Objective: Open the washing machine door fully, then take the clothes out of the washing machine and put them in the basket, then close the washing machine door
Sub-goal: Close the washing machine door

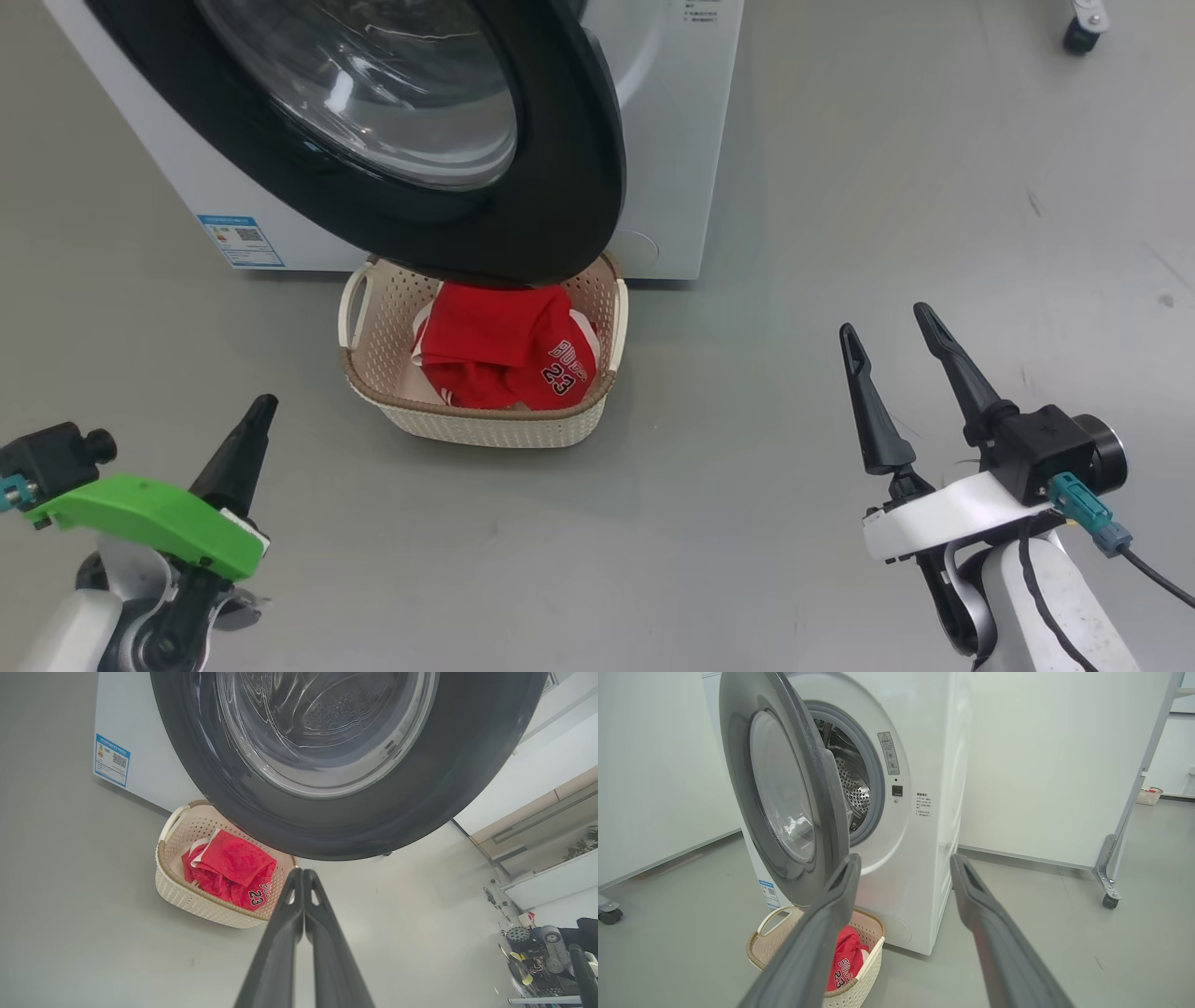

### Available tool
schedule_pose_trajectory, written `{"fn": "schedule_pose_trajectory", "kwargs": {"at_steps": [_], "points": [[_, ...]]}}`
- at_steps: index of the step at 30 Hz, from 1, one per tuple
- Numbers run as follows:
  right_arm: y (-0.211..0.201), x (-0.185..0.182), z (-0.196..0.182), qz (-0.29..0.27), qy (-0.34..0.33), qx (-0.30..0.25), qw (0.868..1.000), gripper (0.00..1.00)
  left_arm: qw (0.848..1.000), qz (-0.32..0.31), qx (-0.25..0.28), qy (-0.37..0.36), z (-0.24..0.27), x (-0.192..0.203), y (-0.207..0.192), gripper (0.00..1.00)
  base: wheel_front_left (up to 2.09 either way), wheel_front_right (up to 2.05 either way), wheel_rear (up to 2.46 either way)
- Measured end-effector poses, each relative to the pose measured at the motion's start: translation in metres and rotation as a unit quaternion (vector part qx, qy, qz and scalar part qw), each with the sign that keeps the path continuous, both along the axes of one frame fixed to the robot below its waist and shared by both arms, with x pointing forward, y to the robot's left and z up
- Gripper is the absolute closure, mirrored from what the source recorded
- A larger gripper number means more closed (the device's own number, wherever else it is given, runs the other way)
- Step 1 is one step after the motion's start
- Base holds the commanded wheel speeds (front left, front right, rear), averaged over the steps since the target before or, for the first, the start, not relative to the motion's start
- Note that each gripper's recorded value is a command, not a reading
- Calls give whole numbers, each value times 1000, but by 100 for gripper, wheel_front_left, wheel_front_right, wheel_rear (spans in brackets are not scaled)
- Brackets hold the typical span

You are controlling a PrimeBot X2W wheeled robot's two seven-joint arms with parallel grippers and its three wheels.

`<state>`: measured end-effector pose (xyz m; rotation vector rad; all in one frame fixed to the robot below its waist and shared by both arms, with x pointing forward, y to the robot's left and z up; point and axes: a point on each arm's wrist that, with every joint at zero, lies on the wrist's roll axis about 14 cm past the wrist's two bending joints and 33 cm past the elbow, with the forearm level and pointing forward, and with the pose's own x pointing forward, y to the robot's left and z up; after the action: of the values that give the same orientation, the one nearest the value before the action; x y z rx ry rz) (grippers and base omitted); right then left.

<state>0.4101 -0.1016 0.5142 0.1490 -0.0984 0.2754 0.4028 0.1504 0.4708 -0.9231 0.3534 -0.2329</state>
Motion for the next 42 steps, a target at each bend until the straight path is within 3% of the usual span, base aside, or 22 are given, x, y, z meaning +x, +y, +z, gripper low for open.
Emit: {"fn": "schedule_pose_trajectory", "kwargs": {"at_steps": [8, 16, 22, 23, 25, 26, 42], "points": [[11, -1, 5, 17, -7, 0, 1000, 0, 991, 45, 98, -74, 10, -16, 22, 100, 0, 0, 0], [21, -4, 1, 31, -2, 1, 1000, 0, 966, 57, 205, -147, 18, -30, 33, 100, 0, 0, 0], [24, -4, -1, 36, 2, 1, 999, 0, 961, 60, 238, -131, 5, -39, 33, 100, 0, 0, 0], [24, -4, -1, 37, 3, 1, 999, 0, 959, 59, 244, -132, 4, -40, 31, 95, 0, 0, 0], [24, -4, -3, 36, 6, 0, 999, 0, 953, 57, 266, -135, 3, -41, 31, 15, 0, 0, 0], [24, -4, -4, 37, 7, 0, 999, 0, 952, 60, 268, -134, 3, -41, 32, 0, 0, 0, 0], [24, -1, -11, 37, 16, 2, 999, 0, 950, 122, 242, -152, 21, -33, 33, 0, 0, 0, 0]]}}
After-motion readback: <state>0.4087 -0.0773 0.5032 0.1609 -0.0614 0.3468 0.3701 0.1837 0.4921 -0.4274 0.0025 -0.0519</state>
